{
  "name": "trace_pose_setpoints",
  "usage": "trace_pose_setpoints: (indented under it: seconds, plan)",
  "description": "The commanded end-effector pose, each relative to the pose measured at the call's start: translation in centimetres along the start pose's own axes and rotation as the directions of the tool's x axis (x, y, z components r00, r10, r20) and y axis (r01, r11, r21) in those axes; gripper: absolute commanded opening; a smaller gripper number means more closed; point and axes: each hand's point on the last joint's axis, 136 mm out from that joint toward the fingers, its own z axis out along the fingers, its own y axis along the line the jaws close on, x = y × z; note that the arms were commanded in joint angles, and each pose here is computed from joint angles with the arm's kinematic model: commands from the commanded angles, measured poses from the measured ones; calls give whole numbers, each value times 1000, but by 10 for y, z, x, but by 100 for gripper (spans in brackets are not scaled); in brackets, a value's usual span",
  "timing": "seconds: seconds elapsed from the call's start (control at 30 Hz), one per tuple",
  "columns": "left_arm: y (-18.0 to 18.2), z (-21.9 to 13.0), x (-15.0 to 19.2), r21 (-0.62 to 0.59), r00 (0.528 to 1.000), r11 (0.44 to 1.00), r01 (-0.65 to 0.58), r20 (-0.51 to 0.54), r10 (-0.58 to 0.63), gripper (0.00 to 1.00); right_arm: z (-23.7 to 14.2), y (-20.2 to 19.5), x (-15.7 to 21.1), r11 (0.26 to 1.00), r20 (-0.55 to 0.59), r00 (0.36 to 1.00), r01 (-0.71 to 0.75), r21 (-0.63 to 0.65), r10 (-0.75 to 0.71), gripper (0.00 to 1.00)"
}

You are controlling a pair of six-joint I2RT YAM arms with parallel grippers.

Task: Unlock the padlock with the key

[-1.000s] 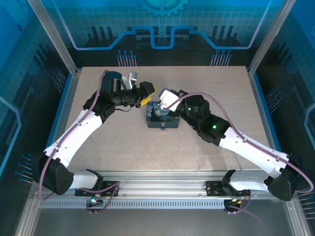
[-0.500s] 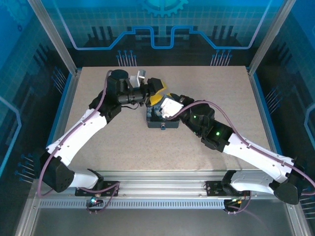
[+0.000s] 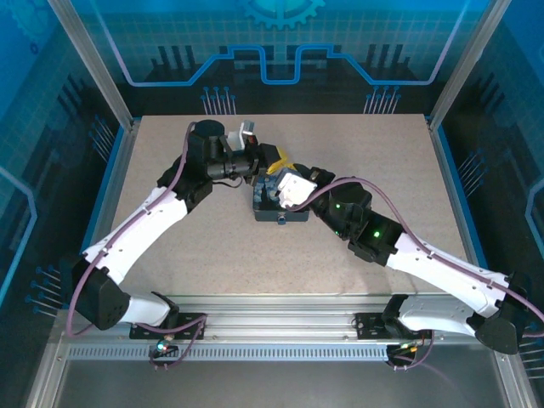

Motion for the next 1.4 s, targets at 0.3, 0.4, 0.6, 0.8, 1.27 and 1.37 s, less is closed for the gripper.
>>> trace_pose_setpoints:
  seconds: [0.3,0.4,0.6,0.8,1.27,1.37]
  plan:
    - [-18,0,5,50,999,998,-28,-29,30,25,2,-4,-8,999,24,1000,8,34,-9,0]
    - [-18,0,5,52,999,998,-27,-30,29,15,3,-2,-7,1000,21,1000,13,26,-13,0]
    - [-22,0,6,64,999,997,-29,-33,32,0,5,2,-4,1000,9,1000,12,18,-12,0]
    - [-17,-1,0,40,998,997,-58,-10,59,0,4,1,7,998,-41,998,-57,15,57,30]
    - [26,-23,-34,-235,929,918,-320,112,352,0,-26,19,63,838,-214,826,-544,-55,522,59]
    - [37,-26,-35,-272,912,895,-354,114,395,0,-28,26,70,718,-260,708,-693,-72,657,100]
